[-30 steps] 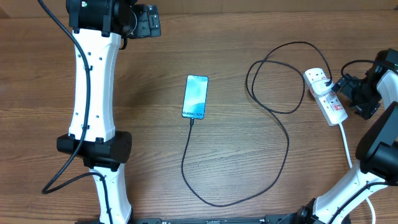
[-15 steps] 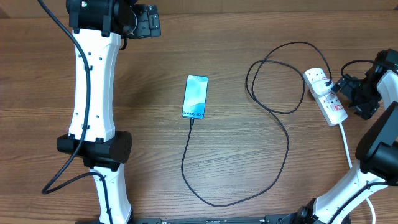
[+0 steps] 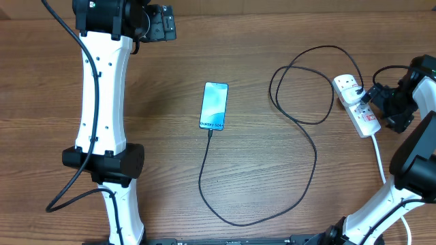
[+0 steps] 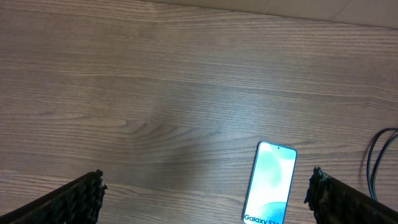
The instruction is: Plug charger to phone and switch on socket
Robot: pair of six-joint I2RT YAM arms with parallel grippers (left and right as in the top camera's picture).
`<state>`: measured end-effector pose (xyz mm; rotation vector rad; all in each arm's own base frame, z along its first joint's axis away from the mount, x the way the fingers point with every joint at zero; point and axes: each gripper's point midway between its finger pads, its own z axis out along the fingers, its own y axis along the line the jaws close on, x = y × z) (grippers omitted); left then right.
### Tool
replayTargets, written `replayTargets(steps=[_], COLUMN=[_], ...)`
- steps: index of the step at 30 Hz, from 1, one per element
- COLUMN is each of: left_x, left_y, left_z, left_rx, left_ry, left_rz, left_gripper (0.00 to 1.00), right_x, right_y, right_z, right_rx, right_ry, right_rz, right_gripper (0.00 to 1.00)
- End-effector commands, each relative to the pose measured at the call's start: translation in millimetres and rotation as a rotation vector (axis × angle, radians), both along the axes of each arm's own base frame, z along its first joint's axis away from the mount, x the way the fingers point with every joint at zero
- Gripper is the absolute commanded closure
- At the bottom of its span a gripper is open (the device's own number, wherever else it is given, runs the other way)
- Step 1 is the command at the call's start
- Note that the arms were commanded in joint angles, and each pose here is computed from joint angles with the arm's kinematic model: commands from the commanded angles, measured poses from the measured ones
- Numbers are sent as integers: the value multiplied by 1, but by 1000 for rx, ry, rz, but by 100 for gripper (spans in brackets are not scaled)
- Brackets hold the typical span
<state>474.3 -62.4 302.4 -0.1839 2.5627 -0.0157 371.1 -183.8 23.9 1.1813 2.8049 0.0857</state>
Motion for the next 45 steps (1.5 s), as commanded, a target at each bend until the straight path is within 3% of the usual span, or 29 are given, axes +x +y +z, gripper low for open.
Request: replayTargets(steps=[1, 14, 24, 34, 40, 45], left_x=[2, 2, 2, 2, 2, 2], left_y=[5, 5, 5, 5, 5, 4], left_z=[-4, -4, -4, -4, -4, -4], left_rx=[10, 10, 10, 10, 10, 10], left_ry=[7, 6, 7, 6, 7, 6], left_rz=[22, 22, 22, 22, 22, 21], left_gripper=[0, 0, 0, 0, 0, 0], right_x=[2, -19, -61, -119, -164, -192], right_y=[-1, 0, 74, 129, 149, 157], right_z=[19, 162, 231, 309, 322, 304], right_rx=[-4, -132, -147, -228, -246, -203], right_ry=[-17, -271, -366, -626, -734, -639], right_rz=[-24, -92, 40, 169, 214, 218], right_gripper=[0, 0, 0, 0, 0, 0])
